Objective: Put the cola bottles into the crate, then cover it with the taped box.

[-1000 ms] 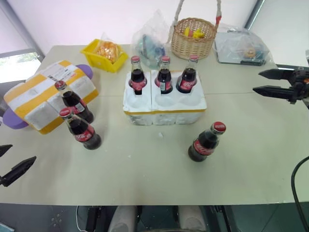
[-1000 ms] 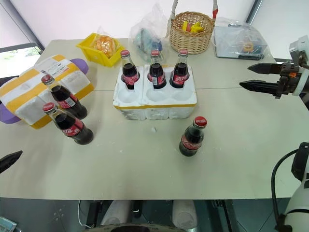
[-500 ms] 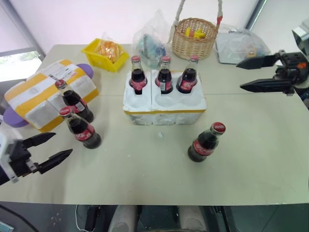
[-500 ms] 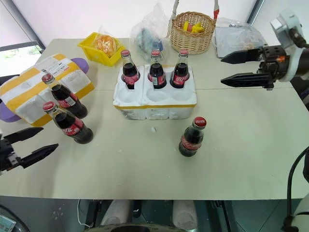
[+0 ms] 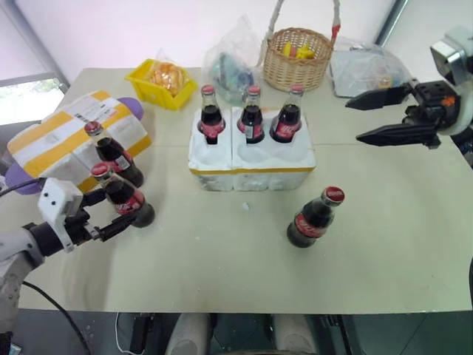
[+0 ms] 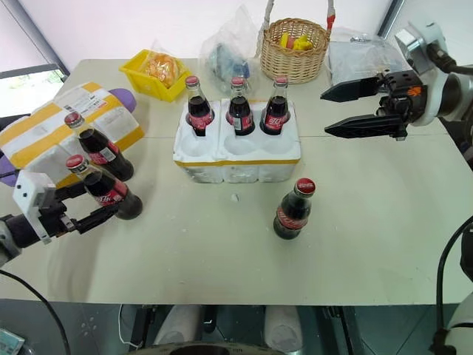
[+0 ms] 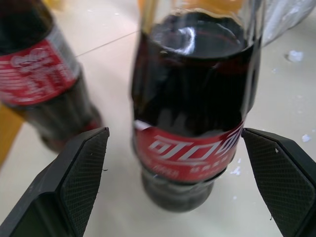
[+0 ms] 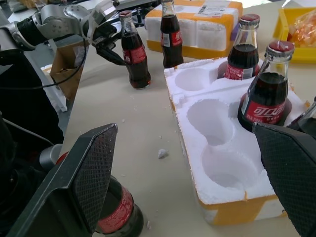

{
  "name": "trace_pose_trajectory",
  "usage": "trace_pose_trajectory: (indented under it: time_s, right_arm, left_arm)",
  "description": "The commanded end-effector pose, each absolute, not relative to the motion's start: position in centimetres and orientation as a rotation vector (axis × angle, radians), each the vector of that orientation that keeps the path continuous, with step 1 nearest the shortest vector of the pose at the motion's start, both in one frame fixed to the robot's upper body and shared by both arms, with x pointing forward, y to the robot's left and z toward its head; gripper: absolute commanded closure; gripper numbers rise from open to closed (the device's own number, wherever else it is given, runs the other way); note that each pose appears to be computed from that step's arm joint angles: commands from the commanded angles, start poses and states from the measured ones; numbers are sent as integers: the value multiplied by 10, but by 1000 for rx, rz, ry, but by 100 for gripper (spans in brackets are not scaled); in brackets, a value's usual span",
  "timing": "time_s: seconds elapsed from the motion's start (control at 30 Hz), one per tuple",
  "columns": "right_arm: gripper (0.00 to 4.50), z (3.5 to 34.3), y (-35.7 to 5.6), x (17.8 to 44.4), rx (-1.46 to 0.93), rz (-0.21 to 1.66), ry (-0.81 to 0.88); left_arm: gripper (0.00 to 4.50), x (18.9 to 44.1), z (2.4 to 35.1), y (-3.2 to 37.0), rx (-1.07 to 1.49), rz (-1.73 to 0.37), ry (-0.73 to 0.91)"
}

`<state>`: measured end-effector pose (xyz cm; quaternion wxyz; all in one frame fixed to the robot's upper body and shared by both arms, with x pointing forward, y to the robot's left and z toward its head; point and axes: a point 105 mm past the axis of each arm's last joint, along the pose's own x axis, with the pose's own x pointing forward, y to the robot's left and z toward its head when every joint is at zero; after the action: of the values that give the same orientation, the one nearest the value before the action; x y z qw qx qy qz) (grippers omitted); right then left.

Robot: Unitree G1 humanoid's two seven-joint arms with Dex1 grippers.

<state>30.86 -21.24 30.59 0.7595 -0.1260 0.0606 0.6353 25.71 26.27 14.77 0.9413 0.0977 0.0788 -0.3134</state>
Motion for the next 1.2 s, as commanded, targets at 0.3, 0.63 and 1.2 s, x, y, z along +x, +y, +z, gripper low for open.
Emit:
trace_pose_trajectory:
  time_s: [0.3,0.63,1.2]
  right_arm:
    - [0,322,-208,300,-297,1414,56]
    - [0,317,-207,302,-286,1418,52]
    - [0,303,-205,303,-246,1437,41]
  left_arm:
    - [85,257,145,245,159,-682,140]
    - [171,257,151,240,157,-689,136]
    - [171,281,242,156,182,-1007,-33]
